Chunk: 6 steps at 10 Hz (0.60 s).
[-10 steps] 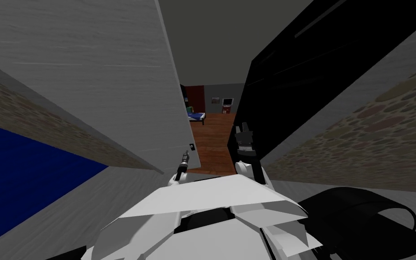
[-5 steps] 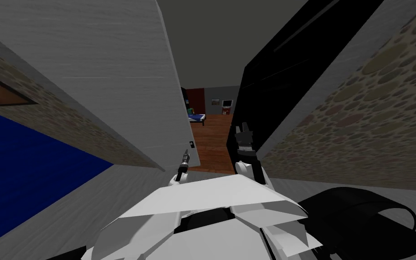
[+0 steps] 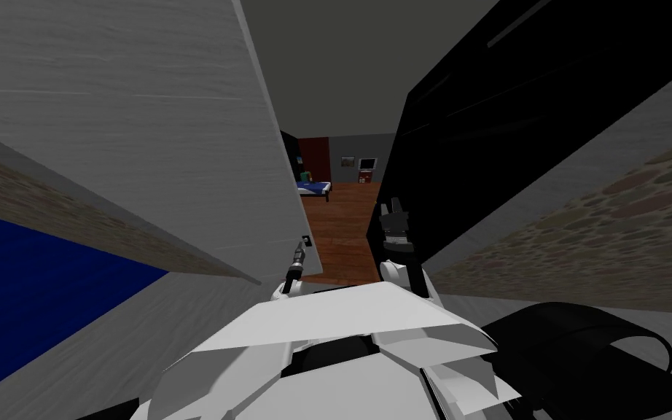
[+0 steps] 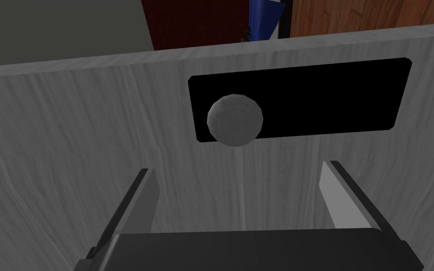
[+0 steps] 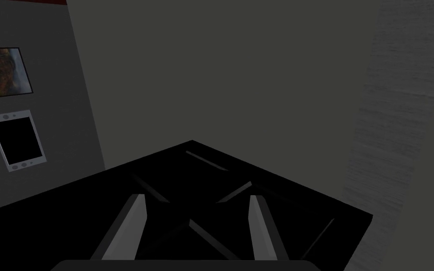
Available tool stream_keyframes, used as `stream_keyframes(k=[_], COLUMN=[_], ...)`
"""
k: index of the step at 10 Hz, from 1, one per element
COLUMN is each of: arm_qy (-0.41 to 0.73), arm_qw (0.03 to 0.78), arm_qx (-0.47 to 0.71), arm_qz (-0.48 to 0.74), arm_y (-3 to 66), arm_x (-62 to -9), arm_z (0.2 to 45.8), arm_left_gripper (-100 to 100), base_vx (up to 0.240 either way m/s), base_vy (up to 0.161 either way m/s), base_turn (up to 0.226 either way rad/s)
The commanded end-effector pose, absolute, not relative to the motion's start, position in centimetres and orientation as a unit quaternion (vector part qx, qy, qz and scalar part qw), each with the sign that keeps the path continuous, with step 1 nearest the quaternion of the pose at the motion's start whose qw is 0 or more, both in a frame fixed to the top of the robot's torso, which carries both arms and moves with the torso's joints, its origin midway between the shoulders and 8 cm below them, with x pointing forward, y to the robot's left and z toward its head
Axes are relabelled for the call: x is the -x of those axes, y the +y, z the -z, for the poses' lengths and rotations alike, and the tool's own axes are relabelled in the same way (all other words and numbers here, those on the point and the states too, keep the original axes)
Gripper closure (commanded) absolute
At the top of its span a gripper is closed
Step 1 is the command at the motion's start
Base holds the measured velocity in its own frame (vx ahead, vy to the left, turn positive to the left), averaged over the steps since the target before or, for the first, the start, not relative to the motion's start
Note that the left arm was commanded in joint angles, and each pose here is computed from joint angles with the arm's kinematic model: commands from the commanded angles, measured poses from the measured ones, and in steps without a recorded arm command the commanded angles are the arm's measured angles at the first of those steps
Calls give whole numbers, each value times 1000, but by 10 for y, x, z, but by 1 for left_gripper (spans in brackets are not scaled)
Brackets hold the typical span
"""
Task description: Push the door open
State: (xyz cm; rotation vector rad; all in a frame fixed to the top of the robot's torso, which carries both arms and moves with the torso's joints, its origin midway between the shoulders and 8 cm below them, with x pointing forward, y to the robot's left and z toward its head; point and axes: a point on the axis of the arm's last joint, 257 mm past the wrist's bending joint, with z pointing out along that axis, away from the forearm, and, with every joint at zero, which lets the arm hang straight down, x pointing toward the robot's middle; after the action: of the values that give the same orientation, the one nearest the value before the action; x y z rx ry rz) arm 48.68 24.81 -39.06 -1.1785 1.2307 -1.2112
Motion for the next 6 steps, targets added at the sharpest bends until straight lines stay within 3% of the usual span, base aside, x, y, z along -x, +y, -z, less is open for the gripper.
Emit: stream_keyframes(k=[1,4,5,6], arm_qy=[507,506,506,506], arm_qw=[503,503,503,503], arm_qx=[488,490,490,490], arm_qz=[501,502,502,502], arm_y=[249,247,247,247], arm_x=[-486,-485,-485,-485], arm_z=[391,391,391,391], arm_left_gripper=[-100,-100,100,100], base_vx=[203,157,-17,-32], base_vy=[-18,-9,-2,0], base_turn=[-24,-13,7,-12])
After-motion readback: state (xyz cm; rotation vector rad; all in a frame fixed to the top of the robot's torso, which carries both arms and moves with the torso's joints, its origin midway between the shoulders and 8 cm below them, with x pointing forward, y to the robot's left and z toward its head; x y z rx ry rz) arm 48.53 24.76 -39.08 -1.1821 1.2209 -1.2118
